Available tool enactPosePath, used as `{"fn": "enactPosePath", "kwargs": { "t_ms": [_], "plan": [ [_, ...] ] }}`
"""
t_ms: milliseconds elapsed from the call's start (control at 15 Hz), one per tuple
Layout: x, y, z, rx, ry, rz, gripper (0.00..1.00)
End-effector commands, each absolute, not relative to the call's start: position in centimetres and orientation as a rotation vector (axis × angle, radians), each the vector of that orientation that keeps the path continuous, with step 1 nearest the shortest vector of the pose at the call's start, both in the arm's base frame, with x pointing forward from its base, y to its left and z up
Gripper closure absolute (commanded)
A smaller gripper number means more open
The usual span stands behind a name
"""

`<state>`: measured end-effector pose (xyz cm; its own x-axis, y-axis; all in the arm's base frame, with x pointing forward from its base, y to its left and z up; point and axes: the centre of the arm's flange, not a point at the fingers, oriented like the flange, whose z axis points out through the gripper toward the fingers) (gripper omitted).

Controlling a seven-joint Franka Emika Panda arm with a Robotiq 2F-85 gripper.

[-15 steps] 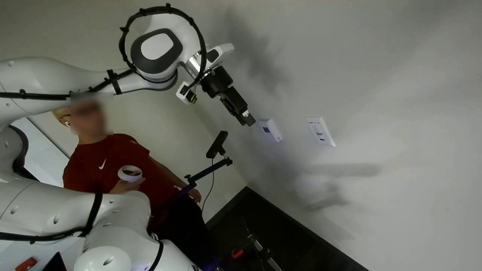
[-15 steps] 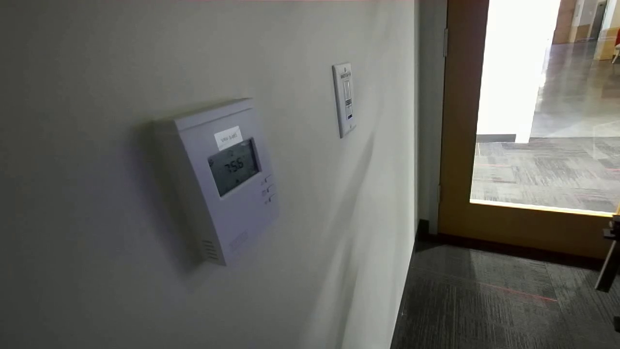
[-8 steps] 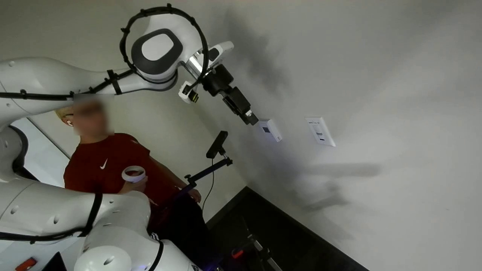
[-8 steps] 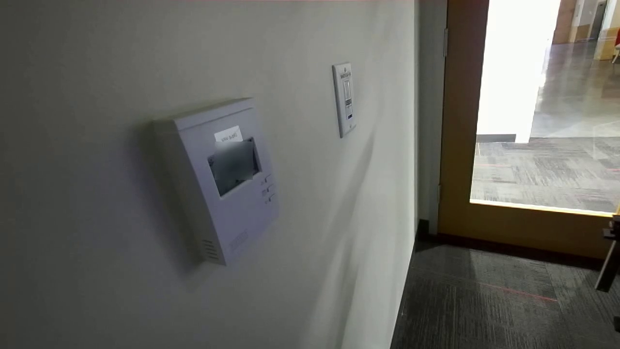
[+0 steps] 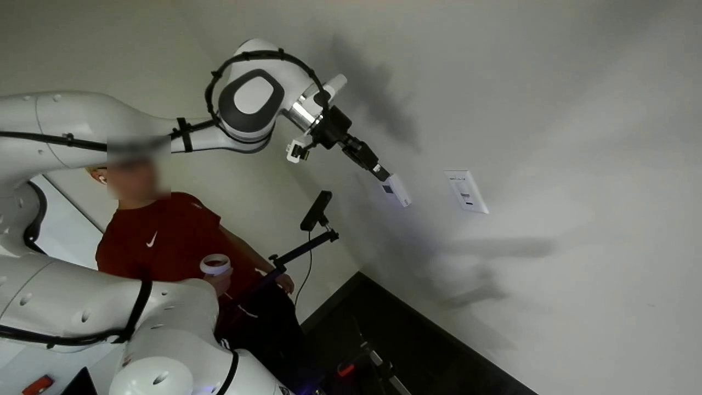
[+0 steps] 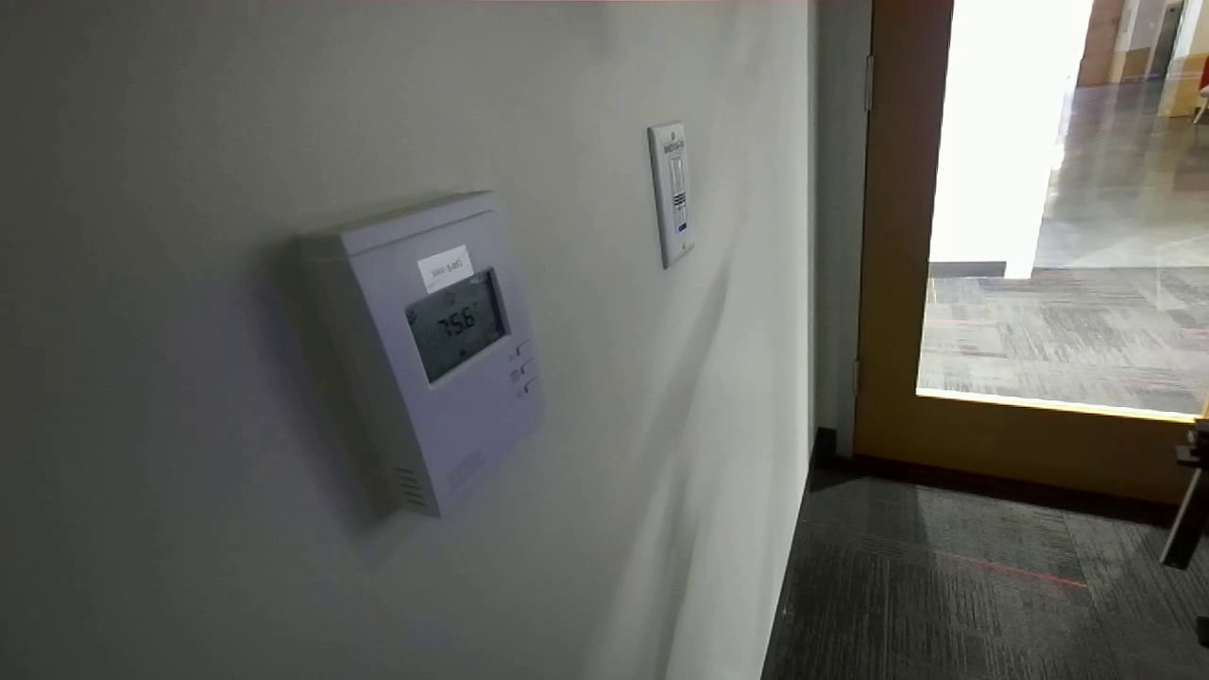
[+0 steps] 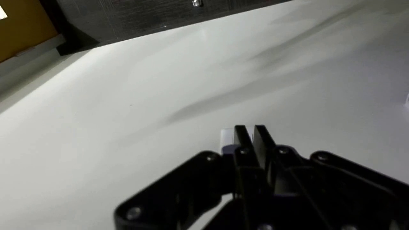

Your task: Flip the light switch on

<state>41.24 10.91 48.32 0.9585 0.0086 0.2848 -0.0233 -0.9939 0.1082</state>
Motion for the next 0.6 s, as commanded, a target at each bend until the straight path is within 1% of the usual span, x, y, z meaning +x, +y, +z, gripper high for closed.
{"fn": "enactPosePath", "kwargs": {
  "t_ms": [0,67,133,533],
  "plan": [
    [43.2,12.6,44.6,2.971,-0.078,0.483,1.00],
    [43.5,13.1,43.8,2.956,-0.084,0.468,1.00],
    [42.2,12.4,45.4,2.983,-0.048,0.458,0.99],
    [43.5,12.4,42.9,3.004,-0.034,0.419,1.00]
  ]
}}
